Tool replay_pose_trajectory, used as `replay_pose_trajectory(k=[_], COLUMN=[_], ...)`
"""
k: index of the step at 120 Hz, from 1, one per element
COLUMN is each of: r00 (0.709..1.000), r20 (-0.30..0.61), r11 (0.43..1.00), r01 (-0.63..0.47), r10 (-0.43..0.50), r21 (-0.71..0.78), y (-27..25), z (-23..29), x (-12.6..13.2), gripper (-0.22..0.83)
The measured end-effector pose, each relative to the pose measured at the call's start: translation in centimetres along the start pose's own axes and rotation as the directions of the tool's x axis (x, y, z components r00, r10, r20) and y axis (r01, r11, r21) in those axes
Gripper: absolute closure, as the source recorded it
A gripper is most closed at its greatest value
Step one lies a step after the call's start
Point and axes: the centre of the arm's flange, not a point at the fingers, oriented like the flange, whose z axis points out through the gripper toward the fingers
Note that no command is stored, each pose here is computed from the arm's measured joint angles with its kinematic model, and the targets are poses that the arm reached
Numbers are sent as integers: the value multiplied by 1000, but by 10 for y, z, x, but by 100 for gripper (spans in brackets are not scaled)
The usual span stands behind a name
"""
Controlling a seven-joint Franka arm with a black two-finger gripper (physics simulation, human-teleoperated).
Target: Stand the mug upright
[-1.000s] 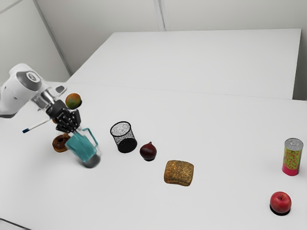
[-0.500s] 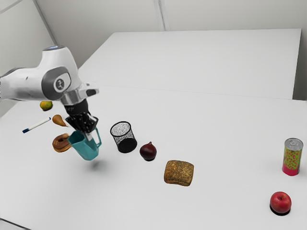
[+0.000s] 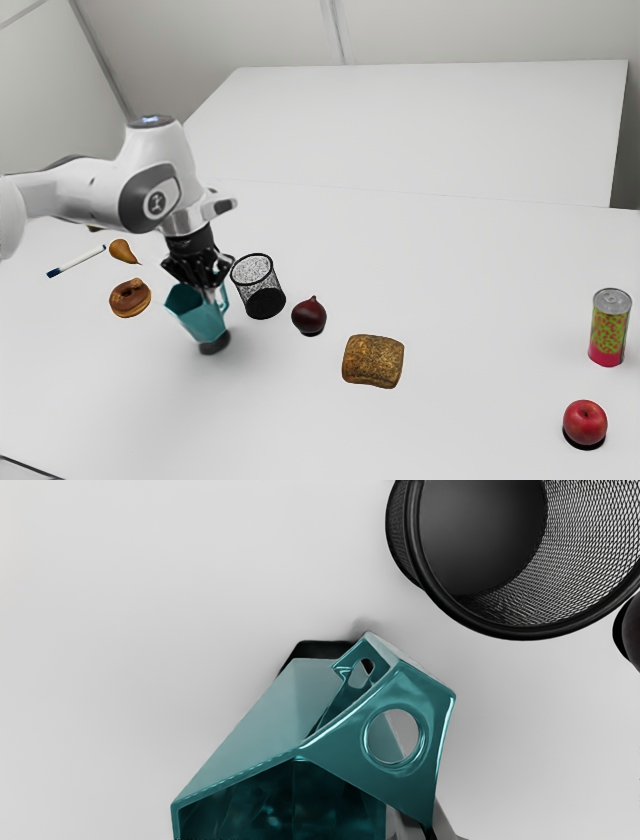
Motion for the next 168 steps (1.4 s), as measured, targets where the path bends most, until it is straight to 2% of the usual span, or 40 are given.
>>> replay_pose_trajectory(k=[57,81,99,120,168], r00=[991,988,986,980,979], r20=[3,-13,-47,-96,-195], r11=[991,988,987,984,998], r01=[134,152,159,172,54], r10=[-134,-152,-160,-175,-55], r21=[-1,-8,-20,-38,-12], y=[15,23,27,25,25], z=[31,22,-2,-47,-150], x=[14,11,5,10,51], gripper=[79,36,18,8,1])
